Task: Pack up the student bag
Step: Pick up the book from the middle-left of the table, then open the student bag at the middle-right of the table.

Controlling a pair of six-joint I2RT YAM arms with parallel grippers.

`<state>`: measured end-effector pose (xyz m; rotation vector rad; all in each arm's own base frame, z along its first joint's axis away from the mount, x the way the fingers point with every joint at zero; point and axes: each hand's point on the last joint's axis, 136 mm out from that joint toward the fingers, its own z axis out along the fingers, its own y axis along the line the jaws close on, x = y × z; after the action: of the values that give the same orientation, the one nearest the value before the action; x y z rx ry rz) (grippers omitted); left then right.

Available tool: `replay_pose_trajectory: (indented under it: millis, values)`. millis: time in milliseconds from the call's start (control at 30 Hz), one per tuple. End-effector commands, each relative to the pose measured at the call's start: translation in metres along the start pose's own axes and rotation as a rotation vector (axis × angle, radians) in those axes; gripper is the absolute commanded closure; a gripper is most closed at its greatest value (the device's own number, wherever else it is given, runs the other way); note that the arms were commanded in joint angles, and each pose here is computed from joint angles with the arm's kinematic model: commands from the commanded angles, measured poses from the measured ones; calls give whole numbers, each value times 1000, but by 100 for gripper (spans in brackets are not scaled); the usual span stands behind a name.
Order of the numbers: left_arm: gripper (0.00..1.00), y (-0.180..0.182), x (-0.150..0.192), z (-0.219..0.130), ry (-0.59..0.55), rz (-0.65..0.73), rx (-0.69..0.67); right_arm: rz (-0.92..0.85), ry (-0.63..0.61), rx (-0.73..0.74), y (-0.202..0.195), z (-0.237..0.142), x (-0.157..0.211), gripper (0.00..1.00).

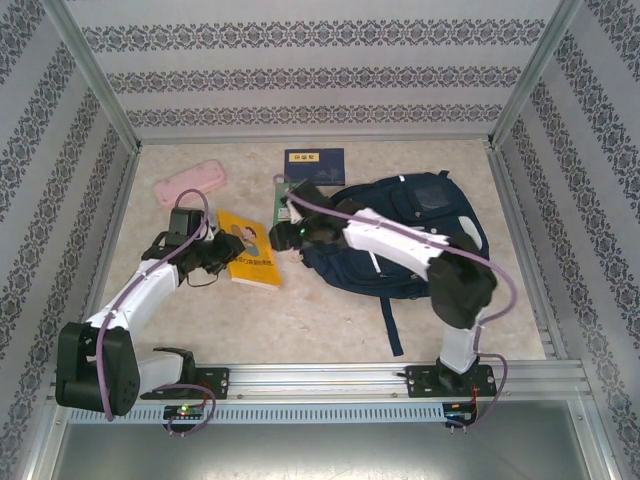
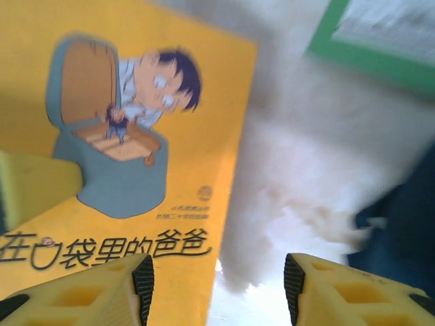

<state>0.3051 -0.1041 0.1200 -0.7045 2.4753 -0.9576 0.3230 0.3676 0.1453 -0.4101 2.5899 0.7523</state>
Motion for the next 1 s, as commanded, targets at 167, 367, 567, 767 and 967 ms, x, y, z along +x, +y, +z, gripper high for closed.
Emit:
replay_pose_trajectory:
  millis: [167,367,567,767,967]
  values:
    - [100,-53,-15,-12,-25,75,145,24,-1,346,-119,-61,12,49]
    - [100,-56,-14,-4,-6,66,155,60,78,391,-151,-48,38,51]
    - [100,-55,-11,-1,4,65,150,69,165,461,-173,-24,57,50]
    - [100,-54,-7,-6,3,69,148,54,218,543,-193,-11,67,54]
    - [100,-59,-6,-13,-8,76,159,61,171,526,-190,-15,60,99]
